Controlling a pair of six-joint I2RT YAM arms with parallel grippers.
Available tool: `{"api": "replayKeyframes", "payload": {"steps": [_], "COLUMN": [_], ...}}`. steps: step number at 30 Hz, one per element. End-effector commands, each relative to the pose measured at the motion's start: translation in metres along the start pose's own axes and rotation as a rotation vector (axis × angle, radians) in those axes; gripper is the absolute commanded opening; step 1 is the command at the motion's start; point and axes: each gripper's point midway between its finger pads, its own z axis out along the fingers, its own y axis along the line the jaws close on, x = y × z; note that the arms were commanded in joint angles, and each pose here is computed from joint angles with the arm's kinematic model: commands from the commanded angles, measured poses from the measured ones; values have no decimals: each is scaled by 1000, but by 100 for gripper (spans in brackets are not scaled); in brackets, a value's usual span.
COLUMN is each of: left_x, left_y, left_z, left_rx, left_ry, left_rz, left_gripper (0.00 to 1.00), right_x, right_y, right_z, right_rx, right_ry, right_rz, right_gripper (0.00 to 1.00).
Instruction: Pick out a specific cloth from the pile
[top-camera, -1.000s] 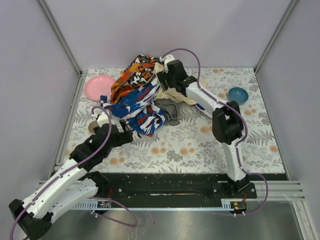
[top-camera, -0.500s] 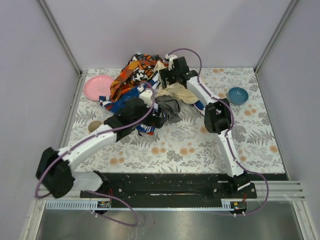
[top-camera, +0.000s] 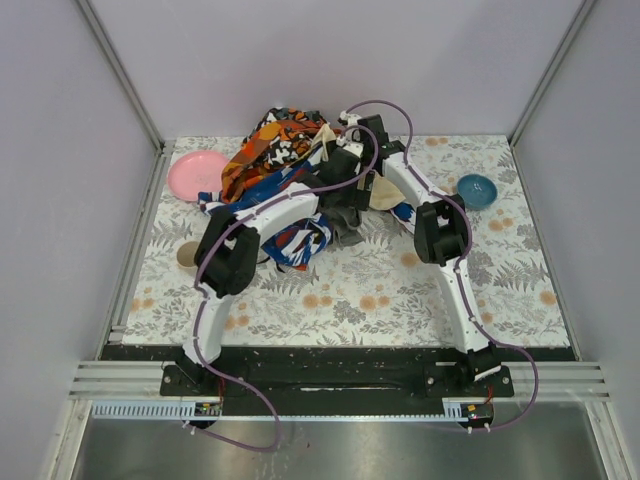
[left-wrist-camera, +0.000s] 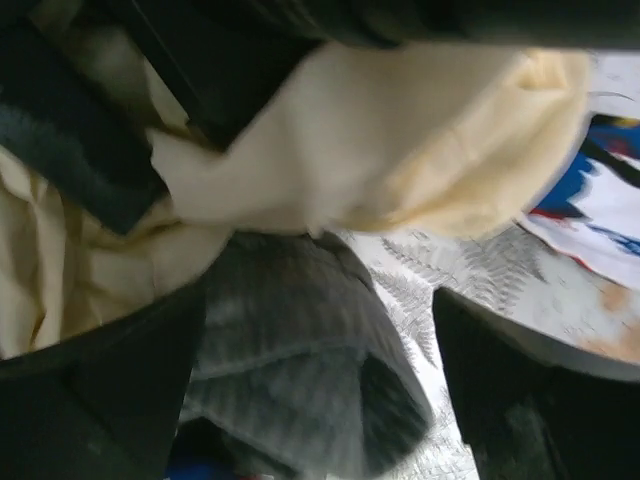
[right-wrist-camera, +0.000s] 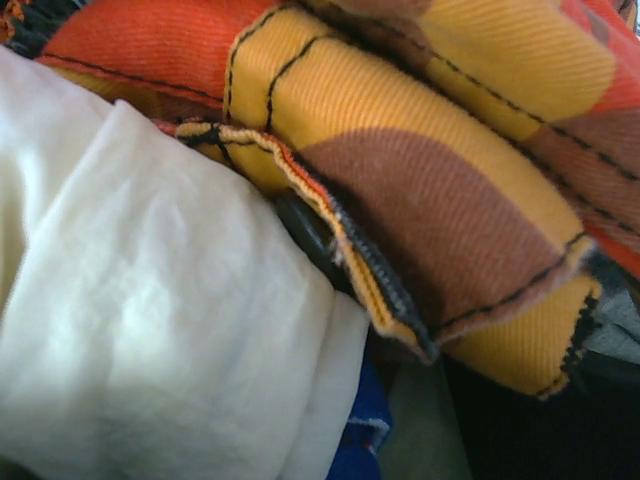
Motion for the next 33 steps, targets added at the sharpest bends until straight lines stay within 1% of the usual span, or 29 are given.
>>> {"api": "replayKeyframes", "payload": {"steps": [1, 4, 11, 14, 16, 19, 20, 22, 25, 29, 30, 33], "left_x": [28, 46, 71, 85, 92, 104, 107, 113, 109, 79, 67, 29], "left_y": [29, 31, 29, 36, 45, 52, 52, 50, 43, 34, 31, 17], "left_z": [15, 16, 2, 2, 3, 0, -2, -5, -14, -38, -46, -73], "left_rx": [-201, -201, -170, -200, -254, -295, -297, -292, -269, -240, -225, -167], "left_ry": [107, 149, 185, 218, 246, 295, 302, 314, 303, 229, 201, 96], "left_rz": [-16, -3, 16, 24, 30, 46, 50, 64, 69, 53, 49, 46], "left_gripper": [99, 99, 99, 99, 97, 91, 88, 76, 44, 5, 0, 0], "right_x": [57, 58, 60, 60, 59, 57, 58, 58, 57, 55, 55, 55], "right_y": [29, 25, 14, 11, 8, 4, 3, 1, -3, -8, -10, -12], "right_z": [9, 9, 13, 12, 11, 10, 10, 10, 9, 7, 7, 6], "right_rx": [-63, -45, -8, -1, 8, 17, 18, 24, 34, 54, 61, 70], "right_ry": [177, 178, 176, 175, 173, 166, 167, 165, 161, 157, 154, 150], "right_rz": [39, 29, 52, 62, 67, 81, 86, 96, 113, 124, 124, 127], "right_gripper": [99, 99, 99, 100, 99, 100, 100, 99, 99, 99, 100, 99]}}
